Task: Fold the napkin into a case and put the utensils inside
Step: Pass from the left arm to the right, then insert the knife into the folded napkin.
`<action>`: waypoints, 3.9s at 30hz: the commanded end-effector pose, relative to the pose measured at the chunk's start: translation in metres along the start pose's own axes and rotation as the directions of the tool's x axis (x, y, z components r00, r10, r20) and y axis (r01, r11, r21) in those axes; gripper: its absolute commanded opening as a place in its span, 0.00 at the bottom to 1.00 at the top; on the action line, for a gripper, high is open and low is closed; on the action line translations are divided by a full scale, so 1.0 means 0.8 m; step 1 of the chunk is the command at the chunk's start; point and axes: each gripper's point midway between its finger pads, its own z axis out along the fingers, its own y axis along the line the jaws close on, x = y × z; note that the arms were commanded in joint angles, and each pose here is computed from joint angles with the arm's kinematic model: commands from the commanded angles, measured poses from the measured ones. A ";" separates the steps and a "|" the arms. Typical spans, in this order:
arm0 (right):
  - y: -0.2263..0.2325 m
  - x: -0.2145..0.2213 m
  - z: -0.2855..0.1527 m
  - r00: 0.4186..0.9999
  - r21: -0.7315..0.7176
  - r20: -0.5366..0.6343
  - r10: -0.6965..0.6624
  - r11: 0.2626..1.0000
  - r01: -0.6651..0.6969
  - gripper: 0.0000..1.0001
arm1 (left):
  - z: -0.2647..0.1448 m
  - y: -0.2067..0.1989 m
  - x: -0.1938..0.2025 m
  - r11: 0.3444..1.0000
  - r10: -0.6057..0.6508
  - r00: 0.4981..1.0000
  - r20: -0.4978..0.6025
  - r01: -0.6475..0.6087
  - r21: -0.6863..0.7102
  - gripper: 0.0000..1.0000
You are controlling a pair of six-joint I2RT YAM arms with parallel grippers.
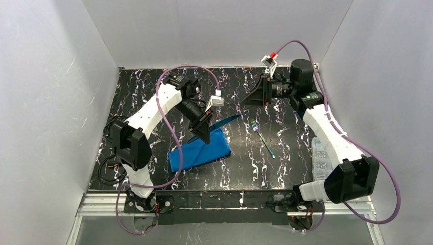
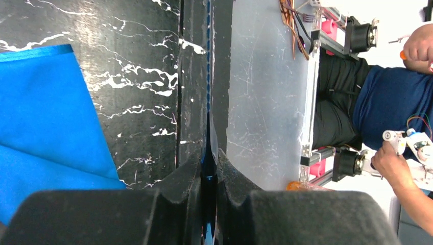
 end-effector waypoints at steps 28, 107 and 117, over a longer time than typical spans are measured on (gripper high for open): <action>0.045 0.110 0.068 0.927 -0.215 -0.334 -0.171 0.971 0.102 0.21 | -0.003 -0.080 0.035 0.992 -0.082 0.995 -0.054 0.087 0.090 0.00; -0.145 0.240 0.061 0.826 0.291 -0.089 0.557 0.808 -0.513 0.01 | -0.039 0.212 0.195 0.775 -0.204 0.956 -0.211 0.026 -0.631 0.21; -0.137 0.246 0.078 0.819 0.269 -0.090 0.567 0.806 -0.528 0.01 | -0.028 0.217 0.200 0.789 -0.226 0.954 -0.197 0.061 -0.611 0.20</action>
